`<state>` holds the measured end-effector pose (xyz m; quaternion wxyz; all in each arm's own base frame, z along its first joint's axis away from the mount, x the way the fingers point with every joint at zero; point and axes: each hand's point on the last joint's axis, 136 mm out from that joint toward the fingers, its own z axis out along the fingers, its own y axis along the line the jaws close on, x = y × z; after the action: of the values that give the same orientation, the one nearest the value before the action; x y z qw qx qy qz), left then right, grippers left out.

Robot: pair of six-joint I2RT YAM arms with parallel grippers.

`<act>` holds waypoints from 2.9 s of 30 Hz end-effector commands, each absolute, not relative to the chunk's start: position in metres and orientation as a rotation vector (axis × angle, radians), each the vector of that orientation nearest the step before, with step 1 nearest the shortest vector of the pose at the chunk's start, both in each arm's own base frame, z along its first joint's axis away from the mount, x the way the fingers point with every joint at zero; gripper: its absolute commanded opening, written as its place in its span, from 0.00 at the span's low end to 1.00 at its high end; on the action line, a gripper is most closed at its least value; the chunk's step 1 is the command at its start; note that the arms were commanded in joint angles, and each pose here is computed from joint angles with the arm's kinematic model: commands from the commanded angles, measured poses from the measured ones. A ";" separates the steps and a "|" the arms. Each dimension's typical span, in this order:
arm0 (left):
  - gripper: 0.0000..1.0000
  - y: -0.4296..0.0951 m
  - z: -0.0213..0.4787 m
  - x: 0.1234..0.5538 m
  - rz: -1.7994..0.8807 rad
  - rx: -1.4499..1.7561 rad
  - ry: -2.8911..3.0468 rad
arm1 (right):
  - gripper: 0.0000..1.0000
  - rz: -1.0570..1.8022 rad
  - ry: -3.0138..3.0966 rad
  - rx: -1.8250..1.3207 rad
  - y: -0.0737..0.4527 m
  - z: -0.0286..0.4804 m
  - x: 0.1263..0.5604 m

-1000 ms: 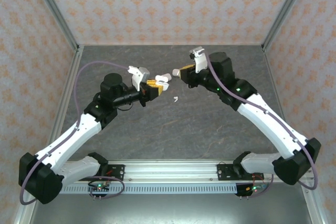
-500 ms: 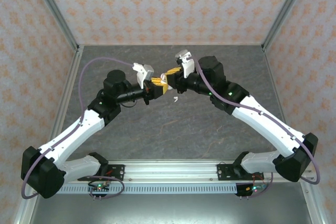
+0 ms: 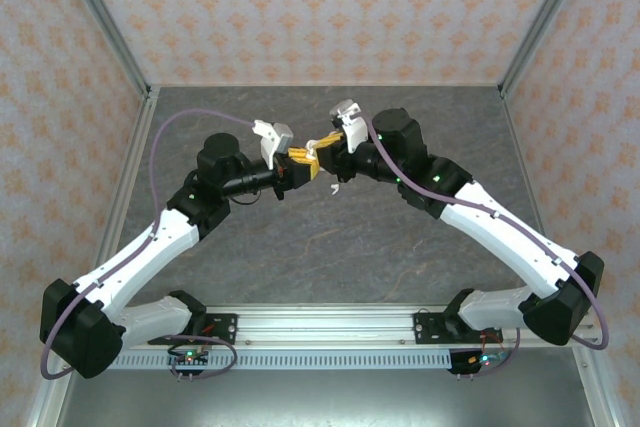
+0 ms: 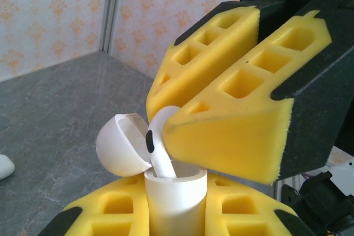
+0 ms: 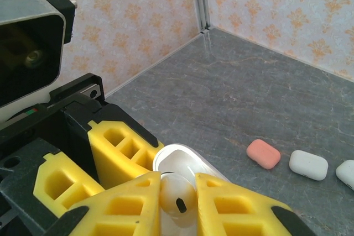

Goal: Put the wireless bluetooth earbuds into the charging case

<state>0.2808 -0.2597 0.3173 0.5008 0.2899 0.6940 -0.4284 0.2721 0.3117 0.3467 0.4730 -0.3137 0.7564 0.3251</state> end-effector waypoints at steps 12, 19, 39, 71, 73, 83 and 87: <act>0.00 -0.260 0.348 0.266 -1.027 0.759 1.536 | 0.36 1.038 1.840 -0.745 0.317 0.386 0.260; 0.00 -0.258 0.346 0.264 -0.984 0.768 1.520 | 0.53 1.090 1.795 -0.637 0.294 0.433 0.267; 0.00 -0.230 0.334 0.239 -0.835 0.783 1.562 | 0.52 0.411 2.665 -0.185 0.231 0.179 0.370; 0.00 -0.229 0.325 0.239 -0.836 0.784 1.602 | 0.40 0.239 2.977 -0.158 0.281 0.028 0.381; 0.00 -0.228 0.327 0.239 -0.835 0.782 1.601 | 0.38 0.236 2.978 -0.161 0.282 0.027 0.382; 0.00 -0.228 0.327 0.239 -0.830 0.779 1.605 | 0.31 0.231 2.959 -0.235 0.291 0.028 0.385; 0.00 -0.227 0.327 0.239 -0.825 0.781 1.608 | 0.30 0.211 2.967 -0.250 0.289 0.026 0.384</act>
<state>0.2413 -0.2286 0.3187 0.5424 0.3276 0.6866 -0.3565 0.3845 0.2934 0.0301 0.0840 -0.0750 0.9894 0.0920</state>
